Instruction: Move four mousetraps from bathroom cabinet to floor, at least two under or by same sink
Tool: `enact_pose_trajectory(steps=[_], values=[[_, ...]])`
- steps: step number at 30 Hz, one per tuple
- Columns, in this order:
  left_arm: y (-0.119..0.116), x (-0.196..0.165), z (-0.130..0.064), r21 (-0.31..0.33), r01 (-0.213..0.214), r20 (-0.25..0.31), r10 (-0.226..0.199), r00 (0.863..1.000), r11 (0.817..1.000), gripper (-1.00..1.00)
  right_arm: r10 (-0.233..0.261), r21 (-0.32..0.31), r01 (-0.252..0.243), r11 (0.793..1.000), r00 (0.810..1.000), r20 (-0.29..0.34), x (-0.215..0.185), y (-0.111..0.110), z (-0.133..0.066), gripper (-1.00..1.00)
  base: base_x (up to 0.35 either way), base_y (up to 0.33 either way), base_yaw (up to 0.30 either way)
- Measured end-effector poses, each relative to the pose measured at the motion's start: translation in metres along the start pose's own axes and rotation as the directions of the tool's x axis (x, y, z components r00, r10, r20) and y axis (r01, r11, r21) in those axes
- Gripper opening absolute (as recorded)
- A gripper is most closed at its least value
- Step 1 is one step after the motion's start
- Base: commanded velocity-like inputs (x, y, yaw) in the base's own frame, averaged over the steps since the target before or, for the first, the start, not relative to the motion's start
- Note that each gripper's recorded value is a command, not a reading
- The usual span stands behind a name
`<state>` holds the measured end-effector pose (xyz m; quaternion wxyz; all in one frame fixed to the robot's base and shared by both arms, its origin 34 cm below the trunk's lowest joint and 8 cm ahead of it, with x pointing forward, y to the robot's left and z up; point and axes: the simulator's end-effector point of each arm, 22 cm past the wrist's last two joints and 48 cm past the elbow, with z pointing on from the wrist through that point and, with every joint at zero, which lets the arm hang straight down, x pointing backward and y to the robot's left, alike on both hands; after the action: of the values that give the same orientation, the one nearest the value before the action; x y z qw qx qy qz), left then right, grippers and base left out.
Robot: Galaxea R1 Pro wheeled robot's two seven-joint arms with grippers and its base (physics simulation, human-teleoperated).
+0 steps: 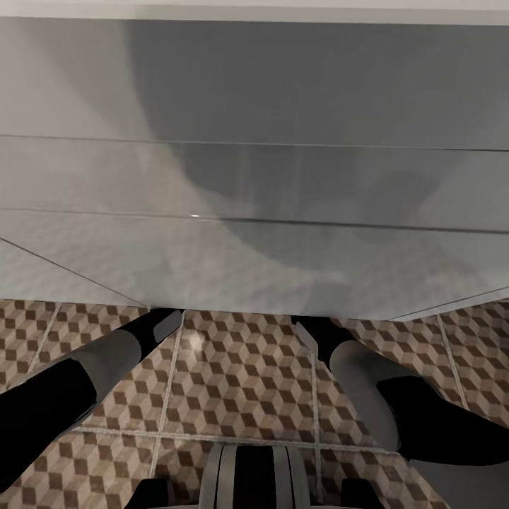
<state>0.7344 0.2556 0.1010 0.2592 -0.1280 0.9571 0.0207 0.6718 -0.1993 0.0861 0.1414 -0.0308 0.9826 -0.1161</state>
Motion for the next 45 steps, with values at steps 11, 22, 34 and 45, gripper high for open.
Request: enact_pose_trajectory(steps=[11, 22, 34, 45], values=[[0.001, 0.000, 0.000, -0.001, -0.001, 0.001, 0.001, 1.000, 1.000, -1.00, 0.000, -0.001, 0.000, 1.000, 1.000, 0.002, 0.000, 0.000, 0.000, -1.00, 0.000, 0.000, 0.000], [0.002, 0.001, 0.001, -0.003, 0.000, -0.001, 0.000, 1.000, 1.000, -1.00, 0.008, -0.003, -0.008, 1.000, 1.000, 0.020, -0.005, 0.001, 0.000, -1.00, 0.000, 0.000, 0.000], [0.003, 0.004, 0.002, -0.005, -0.001, -0.005, 0.001, 1.000, 1.000, -1.00, 0.010, -0.003, -0.010, 1.000, 1.000, 0.027, -0.006, 0.001, 0.002, -1.00, 0.000, 0.000, 0.000], [0.004, 0.004, 0.002, -0.007, -0.001, -0.006, 0.001, 1.000, 1.000, -1.00, 0.020, -0.003, -0.020, 1.000, 0.998, 0.053, -0.012, 0.001, 0.002, -1.00, 0.000, 0.000, 0.000]])
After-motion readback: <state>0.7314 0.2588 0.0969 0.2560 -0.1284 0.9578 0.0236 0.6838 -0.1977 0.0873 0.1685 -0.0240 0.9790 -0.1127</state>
